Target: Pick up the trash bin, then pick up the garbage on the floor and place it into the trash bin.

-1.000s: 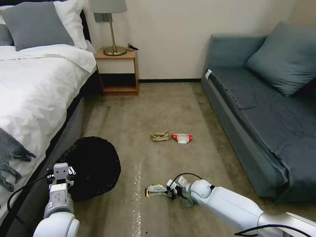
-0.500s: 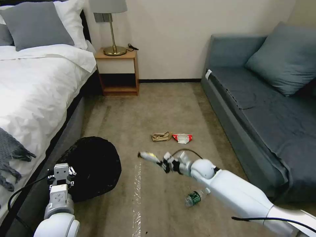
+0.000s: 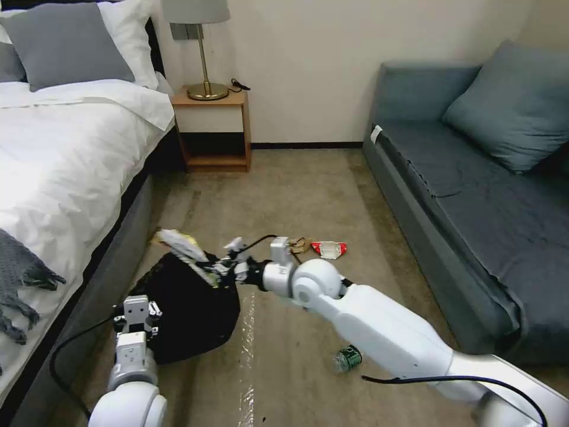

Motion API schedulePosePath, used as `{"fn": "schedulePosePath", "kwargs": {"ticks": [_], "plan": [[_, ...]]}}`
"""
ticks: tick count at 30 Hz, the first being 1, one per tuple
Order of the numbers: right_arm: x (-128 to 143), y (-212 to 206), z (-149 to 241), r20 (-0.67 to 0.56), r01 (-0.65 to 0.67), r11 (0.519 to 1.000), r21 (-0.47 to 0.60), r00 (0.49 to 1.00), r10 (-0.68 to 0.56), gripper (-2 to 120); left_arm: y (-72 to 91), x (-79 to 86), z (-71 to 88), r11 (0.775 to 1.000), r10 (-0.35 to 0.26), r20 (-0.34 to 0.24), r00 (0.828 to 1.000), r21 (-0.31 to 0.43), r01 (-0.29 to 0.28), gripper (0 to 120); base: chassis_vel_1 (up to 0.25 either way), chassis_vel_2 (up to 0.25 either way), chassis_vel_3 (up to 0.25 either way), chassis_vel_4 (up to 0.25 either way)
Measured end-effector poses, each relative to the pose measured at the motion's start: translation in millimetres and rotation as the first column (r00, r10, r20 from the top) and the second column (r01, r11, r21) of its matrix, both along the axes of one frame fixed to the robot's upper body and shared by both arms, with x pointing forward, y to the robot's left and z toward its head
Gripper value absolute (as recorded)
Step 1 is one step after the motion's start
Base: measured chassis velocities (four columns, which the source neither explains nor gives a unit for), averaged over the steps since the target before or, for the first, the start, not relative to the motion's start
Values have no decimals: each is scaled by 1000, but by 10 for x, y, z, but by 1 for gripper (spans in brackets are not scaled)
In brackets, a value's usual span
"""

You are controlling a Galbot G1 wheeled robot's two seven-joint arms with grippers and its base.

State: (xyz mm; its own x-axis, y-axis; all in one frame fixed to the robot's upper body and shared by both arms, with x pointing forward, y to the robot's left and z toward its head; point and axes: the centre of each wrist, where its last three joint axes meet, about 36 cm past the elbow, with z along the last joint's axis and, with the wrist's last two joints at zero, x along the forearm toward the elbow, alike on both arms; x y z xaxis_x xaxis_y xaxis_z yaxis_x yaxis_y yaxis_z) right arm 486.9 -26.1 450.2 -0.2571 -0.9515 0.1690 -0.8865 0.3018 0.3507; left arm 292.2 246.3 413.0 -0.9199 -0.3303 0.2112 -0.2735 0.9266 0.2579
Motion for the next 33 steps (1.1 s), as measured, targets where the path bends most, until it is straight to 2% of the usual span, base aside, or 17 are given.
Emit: {"fn": "schedulePosePath", "kwargs": {"ticks": [4, 13, 15, 16, 19, 22, 23, 26, 29, 33], "plan": [[-93, 6, -226, -26, -2, 1000, -17, 1000, 1, 0, -20, 51, 28, 1000, 10, 11, 1000, -6, -9, 3, 0, 0, 0, 0], [-12, -187, -640, -19, 56, 993, -102, 998, -59, 0, 20, 59, 75, 1000, 19, 19, 1000, -9, -19, 3, 0, 0, 0, 0], [21, -211, -699, -12, 71, 991, -118, 997, -72, 8, 17, 59, 75, 1000, 19, 19, 1000, -11, -19, 3, 0, 0, 0, 0], [21, -211, -699, -12, 71, 991, -118, 997, -72, 8, 17, 59, 75, 1000, 19, 19, 1000, -11, -19, 3, 0, 0, 0, 0], [34, -219, -753, -6, 82, 988, -130, 996, -84, 25, 4, 61, 72, 1000, 19, 19, 1000, -17, -19, 3, 0, 0, 0, 0], [24, -222, -764, -4, 83, 988, -134, 996, -84, 31, 4, 65, 67, 1000, 20, 18, 1000, -18, -19, 3, 0, 0, 0, 0], [6, -229, -772, 1, 82, 987, -139, 997, -83, 39, 7, 69, 57, 1000, 22, 17, 1000, -18, -21, 3, 0, 0, 0, 0], [-11, -235, -774, 5, 80, 987, -142, 997, -80, 45, 10, 71, 51, 1000, 23, 16, 1000, -18, -23, 3, 0, 0, 0, 0], [-130, -304, -746, 7, 79, 984, -157, 997, -79, 61, 18, 72, 14, 999, 33, 16, 999, -18, -32, 3, 0, 0, 0, 0], [-205, -460, -692, 11, 92, 980, -179, 996, -91, 70, 13, 81, -12, 999, 39, 15, 999, -12, -39, 3, 0, 0, 0, 0]]}}
